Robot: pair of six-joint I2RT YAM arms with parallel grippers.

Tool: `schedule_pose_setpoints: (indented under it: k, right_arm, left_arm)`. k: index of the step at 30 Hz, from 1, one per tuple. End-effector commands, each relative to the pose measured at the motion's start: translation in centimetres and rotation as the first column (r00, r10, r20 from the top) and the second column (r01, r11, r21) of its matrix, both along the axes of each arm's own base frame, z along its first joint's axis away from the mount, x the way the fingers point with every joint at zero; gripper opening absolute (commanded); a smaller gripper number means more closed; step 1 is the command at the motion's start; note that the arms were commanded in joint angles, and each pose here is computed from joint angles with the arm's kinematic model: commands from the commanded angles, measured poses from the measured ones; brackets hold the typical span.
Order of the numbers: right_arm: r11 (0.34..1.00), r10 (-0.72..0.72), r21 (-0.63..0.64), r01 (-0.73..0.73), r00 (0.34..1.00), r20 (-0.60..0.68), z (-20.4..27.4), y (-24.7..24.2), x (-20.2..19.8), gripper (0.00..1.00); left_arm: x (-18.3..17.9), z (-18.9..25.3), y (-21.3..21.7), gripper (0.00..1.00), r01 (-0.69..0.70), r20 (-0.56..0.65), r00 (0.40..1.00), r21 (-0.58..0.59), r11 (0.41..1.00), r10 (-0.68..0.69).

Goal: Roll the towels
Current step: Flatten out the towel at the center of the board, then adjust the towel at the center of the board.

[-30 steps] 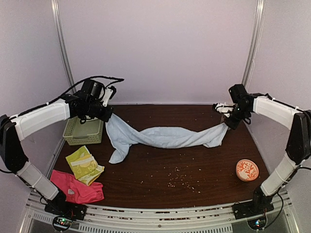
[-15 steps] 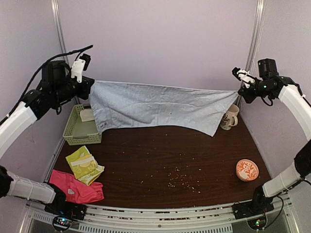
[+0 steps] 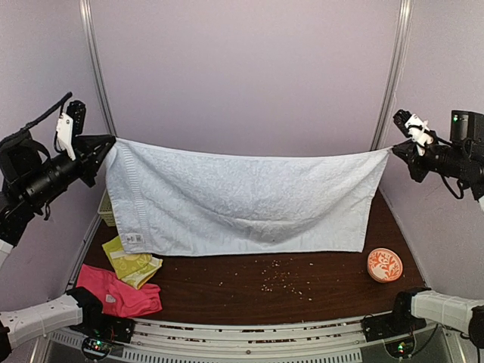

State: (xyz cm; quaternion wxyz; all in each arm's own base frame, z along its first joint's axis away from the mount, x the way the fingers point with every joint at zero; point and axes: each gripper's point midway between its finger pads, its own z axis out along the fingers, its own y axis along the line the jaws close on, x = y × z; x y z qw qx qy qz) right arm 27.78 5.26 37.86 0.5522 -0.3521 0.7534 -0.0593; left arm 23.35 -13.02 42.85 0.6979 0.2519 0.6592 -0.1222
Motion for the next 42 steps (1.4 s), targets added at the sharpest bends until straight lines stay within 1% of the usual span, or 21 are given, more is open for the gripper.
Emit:
schedule_pose_setpoints:
  k: [1, 3, 5, 8, 11, 14, 16, 17, 18, 20, 22, 23, 26, 27, 29, 31, 32, 34, 36, 39, 42]
  right_arm:
    - [1.000, 0.009, 0.024, -0.008, 0.999, -0.048, -1.3, 0.2, 2.6, 0.00]
    - [1.000, 0.000, 0.025, 0.003, 0.996, -0.084, -2.9, 0.0, 4.7, 0.00]
    - [1.000, -0.006, 0.014, 0.008, 0.988, -0.152, -5.5, -0.1, 7.1, 0.00]
    - [1.000, -0.016, -0.011, 0.014, 0.963, -0.271, -10.8, -0.4, 10.8, 0.00]
    - [0.999, -0.043, -0.028, 0.035, 0.929, -0.367, -15.8, -0.8, 14.5, 0.00]
    - [0.987, -0.160, -0.045, 0.155, 0.898, -0.409, -18.7, -2.4, 18.9, 0.13]
    - [0.973, -0.218, -0.026, 0.227, 0.885, -0.411, -18.7, -3.0, 21.0, 0.31]
    - [0.972, -0.218, -0.004, 0.236, 0.889, -0.402, -18.0, -2.9, 21.5, 0.36]
    - [0.970, -0.215, 0.021, 0.241, 0.898, -0.383, -17.0, -2.6, 21.7, 0.39]
    - [0.969, -0.206, 0.057, 0.239, 0.918, -0.338, -14.7, -2.3, 21.2, 0.48]
    - [0.973, -0.188, 0.065, 0.220, 0.928, -0.323, -13.5, -2.0, 20.0, 0.50]
    - [0.975, -0.181, 0.062, 0.212, 0.928, -0.326, -13.3, -1.9, 19.2, 0.52]
    - [0.981, -0.155, 0.053, 0.185, 0.926, -0.345, -12.9, -1.6, 16.4, 0.58]
    - [0.982, -0.150, 0.055, 0.180, 0.926, -0.347, -12.9, -1.5, 15.3, 0.62]
    - [0.983, -0.141, 0.061, 0.171, 0.931, -0.337, -12.5, -1.4, 13.7, 0.76]
    - [0.985, -0.121, 0.078, 0.155, 0.933, -0.339, -12.5, -1.0, 12.1, 0.98]
    - [0.987, -0.093, 0.091, 0.133, 0.930, -0.356, -12.9, -0.5, 11.3, 1.00]
    - [0.994, -0.001, 0.098, 0.047, 0.905, -0.425, -14.7, 0.8, 9.1, 1.00]
    - [0.996, 0.087, 0.066, -0.062, 0.852, -0.516, -17.2, 2.1, 6.7, 0.99]
    - [0.983, 0.132, -0.008, -0.181, 0.746, -0.653, -21.4, 2.8, 3.7, 0.79]
    - [0.964, 0.089, -0.104, -0.243, 0.670, -0.737, -25.0, 2.2, 1.8, 0.63]
  left_arm:
    - [2.7, -1.5, -0.9, 0.00, -0.021, -0.056, 0.998, 0.031, 0.999, 0.023]
    - [5.7, -4.3, -1.3, 0.00, -0.074, -0.143, 0.986, 0.055, 0.996, 0.082]
    - [8.9, -8.3, -1.8, 0.00, -0.124, -0.243, 0.959, 0.107, 0.987, 0.147]
    - [13.6, -14.8, -3.0, 0.00, -0.153, -0.377, 0.899, 0.208, 0.966, 0.224]
    - [18.2, -20.0, -3.5, 0.00, -0.190, -0.446, 0.838, 0.301, 0.934, 0.315]
    - [23.0, -24.3, -2.7, 0.00, -0.252, -0.499, 0.749, 0.393, 0.884, 0.435]
    - [25.1, -25.5, -2.5, 0.22, -0.261, -0.541, 0.702, 0.410, 0.874, 0.463]
    - [25.7, -25.1, -3.0, 0.28, -0.253, -0.550, 0.702, 0.401, 0.880, 0.452]
    - [25.9, -24.4, -3.7, 0.31, -0.236, -0.559, 0.715, 0.373, 0.897, 0.420]
    - [25.8, -22.4, -4.6, 0.36, -0.223, -0.554, 0.749, 0.305, 0.926, 0.363]
    - [25.1, -21.3, -4.8, 0.40, -0.215, -0.548, 0.767, 0.271, 0.938, 0.335]
    - [24.6, -20.9, -4.8, 0.41, -0.210, -0.550, 0.768, 0.266, 0.941, 0.327]
    - [22.1, -21.8, -4.7, 0.41, -0.158, -0.601, 0.742, 0.273, 0.949, 0.296]
    - [21.0, -22.0, -4.6, 0.41, -0.141, -0.615, 0.736, 0.271, 0.952, 0.284]
    - [19.2, -23.2, -4.4, 0.40, -0.109, -0.644, 0.714, 0.283, 0.953, 0.273]
    - [17.4, -24.1, -4.2, 0.39, -0.077, -0.673, 0.692, 0.290, 0.954, 0.260]
    - [16.6, -24.6, -4.1, 0.38, -0.059, -0.690, 0.677, 0.293, 0.954, 0.254]
    - [14.6, -25.6, -4.5, 0.33, 0.001, -0.733, 0.643, 0.288, 0.958, 0.220]
    - [12.3, -26.5, -5.7, 0.27, 0.088, -0.772, 0.614, 0.276, 0.957, 0.166]
    - [9.4, -28.3, -6.4, 0.17, 0.161, -0.814, 0.561, 0.286, 0.945, 0.151]
    - [7.1, -30.8, -6.6, 0.08, 0.203, -0.856, 0.485, 0.308, 0.929, 0.178]
